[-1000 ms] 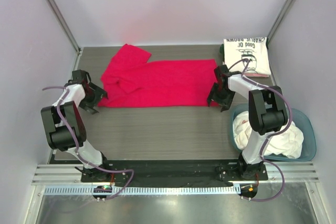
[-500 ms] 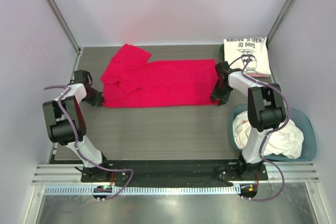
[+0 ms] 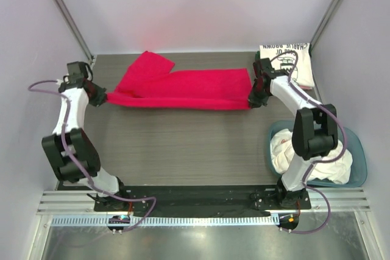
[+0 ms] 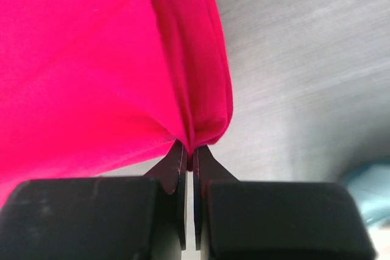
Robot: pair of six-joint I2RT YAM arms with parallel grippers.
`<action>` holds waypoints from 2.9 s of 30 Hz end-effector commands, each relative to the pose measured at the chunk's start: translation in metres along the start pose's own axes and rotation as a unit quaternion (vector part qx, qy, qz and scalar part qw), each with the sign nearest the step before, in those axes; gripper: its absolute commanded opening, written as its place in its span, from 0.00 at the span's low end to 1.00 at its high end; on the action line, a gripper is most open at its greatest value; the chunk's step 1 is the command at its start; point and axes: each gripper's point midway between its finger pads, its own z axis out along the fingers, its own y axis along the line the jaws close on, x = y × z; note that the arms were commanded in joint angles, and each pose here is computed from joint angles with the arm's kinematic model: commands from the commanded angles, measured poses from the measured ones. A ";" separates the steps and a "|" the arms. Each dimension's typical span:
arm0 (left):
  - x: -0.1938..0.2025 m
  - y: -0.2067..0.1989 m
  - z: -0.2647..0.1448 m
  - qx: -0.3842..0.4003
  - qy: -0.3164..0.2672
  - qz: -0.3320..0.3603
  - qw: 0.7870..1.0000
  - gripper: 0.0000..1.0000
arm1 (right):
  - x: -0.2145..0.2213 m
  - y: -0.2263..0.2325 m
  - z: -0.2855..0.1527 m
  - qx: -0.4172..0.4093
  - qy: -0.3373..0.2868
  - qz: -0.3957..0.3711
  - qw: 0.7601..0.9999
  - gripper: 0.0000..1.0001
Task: Fold and stack the t-shirts
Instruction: Fold the tshirt
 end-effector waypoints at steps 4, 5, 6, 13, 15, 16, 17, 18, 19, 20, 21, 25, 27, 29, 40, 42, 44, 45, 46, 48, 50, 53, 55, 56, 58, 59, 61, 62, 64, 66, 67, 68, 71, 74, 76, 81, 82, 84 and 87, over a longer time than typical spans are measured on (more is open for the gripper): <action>0.028 0.089 -0.051 -0.084 -0.014 -0.043 0.995 0.00 | 0.050 -0.032 -0.025 -0.004 0.013 0.028 1.000 0.01; 0.036 0.100 -0.049 -0.093 -0.007 -0.054 0.994 0.00 | 0.062 -0.033 -0.022 -0.011 0.027 0.031 0.999 0.01; 0.048 0.112 -0.046 -0.105 0.004 -0.057 0.993 0.00 | 0.078 -0.040 -0.016 -0.009 0.039 0.033 0.999 0.01; 0.094 0.170 -0.034 -0.142 0.066 -0.124 0.980 0.07 | 0.117 -0.051 -0.015 -0.006 0.062 0.014 0.998 0.01; 0.098 0.177 -0.038 -0.146 0.069 -0.134 0.978 0.11 | 0.125 -0.053 -0.018 -0.005 0.064 0.012 0.998 0.01; 0.096 0.176 -0.040 -0.144 0.063 -0.134 0.978 0.13 | 0.129 -0.055 -0.017 -0.003 0.070 0.011 0.997 0.01; 0.098 0.176 -0.043 -0.145 0.066 -0.135 0.978 0.15 | 0.131 -0.056 -0.019 -0.004 0.067 0.012 0.998 0.01; 0.095 0.173 -0.047 -0.138 0.057 -0.139 0.979 0.20 | 0.137 -0.057 -0.019 -0.003 0.071 0.010 0.997 0.02; 0.096 0.171 -0.049 -0.133 0.059 -0.140 0.979 0.41 | 0.140 -0.058 -0.019 -0.002 0.072 0.011 0.997 0.08; 0.097 0.172 -0.051 -0.133 0.059 -0.143 0.979 0.52 | 0.141 -0.057 -0.022 -0.007 0.068 0.011 0.998 0.11; 0.097 0.171 -0.053 -0.132 0.058 -0.143 0.979 0.65 | 0.147 -0.058 -0.024 -0.006 0.073 0.005 0.997 0.15; 0.091 0.171 -0.061 -0.131 0.056 -0.140 0.980 0.91 | 0.154 -0.055 -0.036 -0.010 0.066 -0.005 0.998 0.65; 0.082 0.165 -0.066 -0.123 0.047 -0.131 0.983 0.91 | 0.149 -0.053 -0.048 -0.015 0.050 -0.006 0.999 0.75; 0.058 0.141 -0.072 -0.065 0.021 -0.105 0.992 0.90 | 0.140 -0.051 -0.058 -0.015 0.027 -0.008 0.999 0.76; -0.006 -0.019 -0.038 0.009 0.009 0.147 0.989 0.89 | 0.073 0.021 -0.120 -0.143 -0.081 -0.044 0.985 0.78; -0.021 -0.050 -0.012 0.024 0.001 0.176 0.984 0.89 | 0.069 0.030 -0.119 -0.157 -0.088 -0.055 0.982 0.79; -0.024 -0.073 0.008 0.040 0.007 0.197 0.980 0.88 | 0.069 0.034 -0.117 -0.163 -0.085 -0.073 0.980 0.79; -0.026 -0.079 0.018 0.041 0.011 0.203 0.978 0.87 | 0.068 0.036 -0.113 -0.162 -0.084 -0.077 0.980 0.79; -0.033 -0.092 0.038 0.040 0.014 0.207 0.977 0.84 | 0.066 0.038 -0.112 -0.163 -0.085 -0.080 0.980 0.79; -0.036 -0.106 0.056 0.056 0.015 0.206 0.977 0.82 | 0.068 0.045 -0.109 -0.179 -0.079 -0.091 0.976 0.79; -0.044 -0.126 0.081 0.081 0.003 0.206 0.975 0.82 | 0.072 0.053 -0.108 -0.203 -0.070 -0.103 0.971 0.79; -0.049 -0.147 0.109 0.095 -0.006 0.216 0.972 0.81 | 0.072 0.060 -0.109 -0.221 -0.073 -0.115 0.966 0.79; -0.050 -0.159 0.120 0.107 -0.009 0.218 0.970 0.81 | 0.073 0.059 -0.106 -0.219 -0.075 -0.118 0.966 0.79; -0.051 -0.162 0.136 0.107 -0.008 0.210 0.972 0.81 | 0.076 0.056 -0.102 -0.215 -0.072 -0.119 0.967 0.79; -0.048 -0.169 0.148 0.114 -0.004 0.205 0.972 0.79 | 0.079 0.054 -0.098 -0.214 -0.071 -0.125 0.966 0.79; -0.047 -0.172 0.153 0.119 -0.004 0.201 0.972 0.79 | 0.080 0.051 -0.095 -0.211 -0.069 -0.125 0.967 0.79; -0.039 -0.180 0.165 0.125 -0.001 0.204 0.971 0.78 | 0.087 0.046 -0.086 -0.204 -0.062 -0.126 0.969 0.79; -0.037 -0.184 0.167 0.129 -0.005 0.206 0.970 0.78 | 0.089 0.044 -0.082 -0.199 -0.059 -0.125 0.970 0.79; -0.022 -0.189 0.175 0.131 0.003 0.215 0.968 0.76 | 0.095 0.037 -0.072 -0.188 -0.052 -0.123 0.973 0.79; -0.008 -0.194 0.182 0.128 0.005 0.230 0.965 0.73 | 0.102 0.032 -0.064 -0.180 -0.042 -0.124 0.975 0.78; -0.004 -0.192 0.185 0.121 0.006 0.234 0.965 0.72 | 0.103 0.031 -0.062 -0.178 -0.040 -0.123 0.975 0.79; -0.002 -0.190 0.187 0.111 0.004 0.237 0.965 0.71 | 0.105 0.029 -0.060 -0.175 -0.038 -0.124 0.976 0.79; 0.004 -0.179 0.194 0.074 -0.002 0.239 0.968 0.66 | 0.106 0.026 -0.059 -0.169 -0.039 -0.123 0.977 0.79; 0.006 -0.171 0.199 0.045 -0.010 0.240 0.970 0.62 | 0.107 0.023 -0.059 -0.168 -0.040 -0.125 0.977 0.79; 0.004 -0.171 0.199 0.040 -0.013 0.240 0.970 0.58 | 0.108 0.022 -0.060 -0.166 -0.038 -0.125 0.977 0.79; 0.005 -0.170 0.205 0.033 -0.010 0.238 0.971 0.40 | 0.110 0.016 -0.057 -0.157 -0.039 -0.128 0.979 0.79; 0.005 -0.168 0.206 0.030 -0.007 0.238 0.971 0.35 | 0.110 0.016 -0.056 -0.155 -0.037 -0.126 0.979 0.79; 0.006 -0.168 0.206 0.029 -0.008 0.238 0.971 0.09 | 0.106 0.017 -0.056 -0.151 -0.042 -0.126 0.979 0.79; 0.003 -0.166 0.205 0.026 -0.010 0.234 0.972 0.00 | 0.080 0.024 -0.058 -0.131 -0.076 -0.124 0.981 0.78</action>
